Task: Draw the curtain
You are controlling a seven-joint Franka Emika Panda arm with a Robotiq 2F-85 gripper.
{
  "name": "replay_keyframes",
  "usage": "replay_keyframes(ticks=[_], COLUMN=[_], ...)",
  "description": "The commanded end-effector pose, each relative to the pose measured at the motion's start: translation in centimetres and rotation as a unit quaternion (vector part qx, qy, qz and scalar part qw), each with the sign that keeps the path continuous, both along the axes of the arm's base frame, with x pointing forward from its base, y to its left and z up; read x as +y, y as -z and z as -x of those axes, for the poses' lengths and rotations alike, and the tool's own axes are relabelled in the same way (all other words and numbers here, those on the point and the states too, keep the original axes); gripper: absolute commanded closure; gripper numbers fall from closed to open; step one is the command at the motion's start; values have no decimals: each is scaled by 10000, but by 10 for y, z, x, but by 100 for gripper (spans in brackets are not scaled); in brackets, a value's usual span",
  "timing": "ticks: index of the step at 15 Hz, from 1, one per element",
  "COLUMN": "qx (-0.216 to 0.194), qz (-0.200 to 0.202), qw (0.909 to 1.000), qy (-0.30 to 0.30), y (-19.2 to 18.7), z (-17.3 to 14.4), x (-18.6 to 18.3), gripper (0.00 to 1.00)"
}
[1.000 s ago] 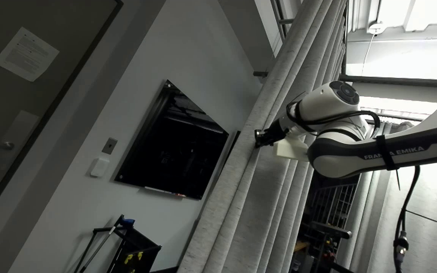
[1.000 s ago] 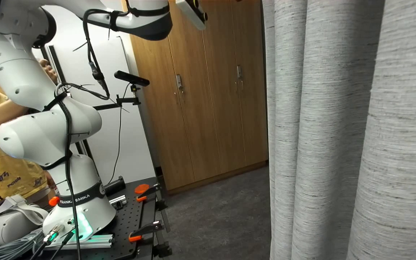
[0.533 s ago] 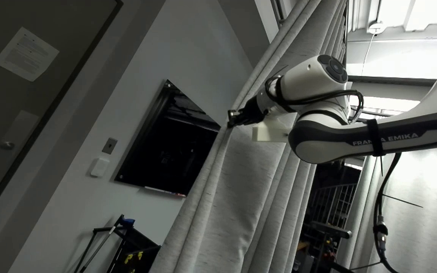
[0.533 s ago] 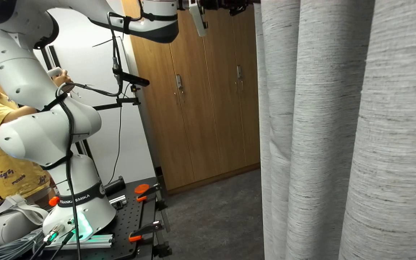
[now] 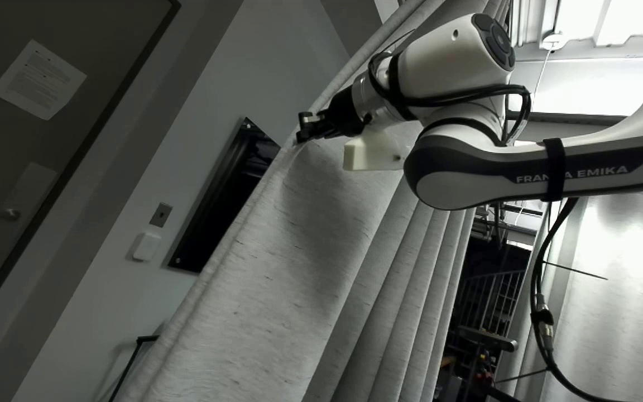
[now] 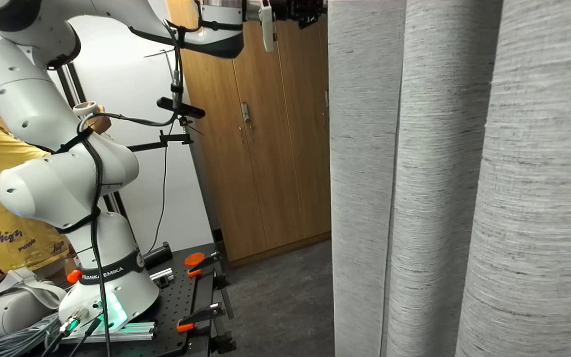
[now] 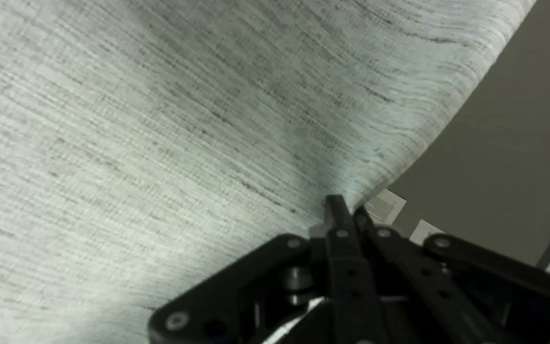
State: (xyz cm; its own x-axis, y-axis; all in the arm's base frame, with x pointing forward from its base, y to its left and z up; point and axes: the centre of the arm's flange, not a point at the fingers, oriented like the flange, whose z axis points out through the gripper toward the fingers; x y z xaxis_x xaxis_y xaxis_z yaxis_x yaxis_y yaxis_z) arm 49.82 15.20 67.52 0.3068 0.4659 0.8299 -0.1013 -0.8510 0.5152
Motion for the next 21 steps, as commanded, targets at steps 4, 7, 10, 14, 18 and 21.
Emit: replay_keyframes(ticks=[4, 7, 10, 14, 18, 21], qx=[508, 478, 504, 463, 349, 281], qz=[305, 463, 632, 747, 770, 758], qw=[9941, 9912, 9890, 9871, 9841, 9802], qy=[-911, -1141, -1239, -1335, -1565, -1807], y=[59, 62, 66, 67, 65, 68], z=[-11, -6, -8, -2, 18, 36], x=[90, 114, 127, 142, 166, 192], gripper=[100, 100, 100, 100, 100, 100])
